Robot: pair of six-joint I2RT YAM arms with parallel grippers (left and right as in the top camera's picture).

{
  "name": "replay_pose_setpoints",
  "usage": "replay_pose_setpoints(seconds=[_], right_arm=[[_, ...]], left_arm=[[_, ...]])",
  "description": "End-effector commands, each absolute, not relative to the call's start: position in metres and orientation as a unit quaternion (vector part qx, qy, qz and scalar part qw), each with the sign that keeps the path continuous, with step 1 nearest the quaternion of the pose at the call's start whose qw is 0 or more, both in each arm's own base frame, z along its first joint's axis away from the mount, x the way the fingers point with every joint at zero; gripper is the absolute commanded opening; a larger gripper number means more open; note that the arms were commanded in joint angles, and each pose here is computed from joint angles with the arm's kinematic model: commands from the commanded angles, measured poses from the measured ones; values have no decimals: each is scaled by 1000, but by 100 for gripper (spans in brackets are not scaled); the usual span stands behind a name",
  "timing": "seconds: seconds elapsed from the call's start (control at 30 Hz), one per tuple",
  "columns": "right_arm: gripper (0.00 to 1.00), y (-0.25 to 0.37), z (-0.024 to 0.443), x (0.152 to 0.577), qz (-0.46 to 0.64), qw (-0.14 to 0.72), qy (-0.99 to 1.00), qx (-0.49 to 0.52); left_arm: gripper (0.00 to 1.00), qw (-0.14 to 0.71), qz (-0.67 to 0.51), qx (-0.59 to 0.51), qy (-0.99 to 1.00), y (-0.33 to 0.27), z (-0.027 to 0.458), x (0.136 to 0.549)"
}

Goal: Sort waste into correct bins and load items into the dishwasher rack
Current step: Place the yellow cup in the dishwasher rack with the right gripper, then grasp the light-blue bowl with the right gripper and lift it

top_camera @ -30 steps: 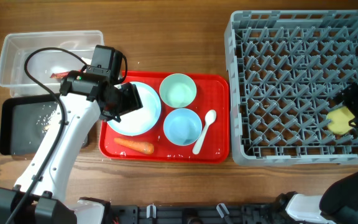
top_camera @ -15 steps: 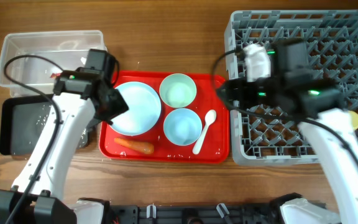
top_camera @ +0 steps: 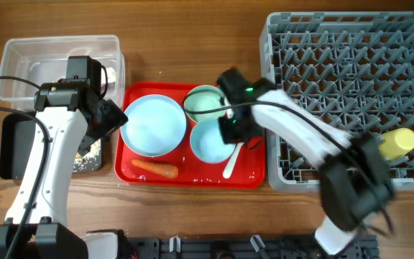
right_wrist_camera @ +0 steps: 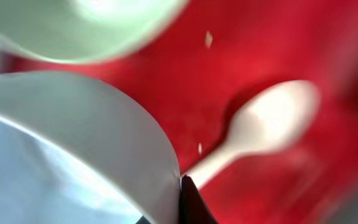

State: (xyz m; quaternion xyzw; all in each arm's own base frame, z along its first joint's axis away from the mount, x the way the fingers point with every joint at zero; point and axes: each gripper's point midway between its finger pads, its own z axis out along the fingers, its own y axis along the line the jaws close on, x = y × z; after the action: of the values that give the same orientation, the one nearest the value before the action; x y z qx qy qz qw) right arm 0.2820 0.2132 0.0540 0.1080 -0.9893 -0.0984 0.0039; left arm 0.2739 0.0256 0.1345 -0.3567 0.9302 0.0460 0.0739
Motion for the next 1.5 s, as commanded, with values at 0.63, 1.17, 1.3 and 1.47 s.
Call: replay_pose_setpoints(seconds=[0.63, 1.17, 1.3, 1.47], right_arm=[[4, -226, 300, 396, 511, -392, -703, -301], [4, -304, 171, 427, 617, -243, -708, -242], [4, -274, 171, 444, 607, -267, -712, -229], [26, -238, 166, 463, 597, -277, -728, -191]], left_arm=[[91, 105, 43, -366, 924, 30, 140, 285], [95, 134, 24, -368, 920, 28, 143, 301], [95, 134, 14, -367, 920, 25, 143, 303], [96, 136, 13, -367, 920, 25, 143, 304]])
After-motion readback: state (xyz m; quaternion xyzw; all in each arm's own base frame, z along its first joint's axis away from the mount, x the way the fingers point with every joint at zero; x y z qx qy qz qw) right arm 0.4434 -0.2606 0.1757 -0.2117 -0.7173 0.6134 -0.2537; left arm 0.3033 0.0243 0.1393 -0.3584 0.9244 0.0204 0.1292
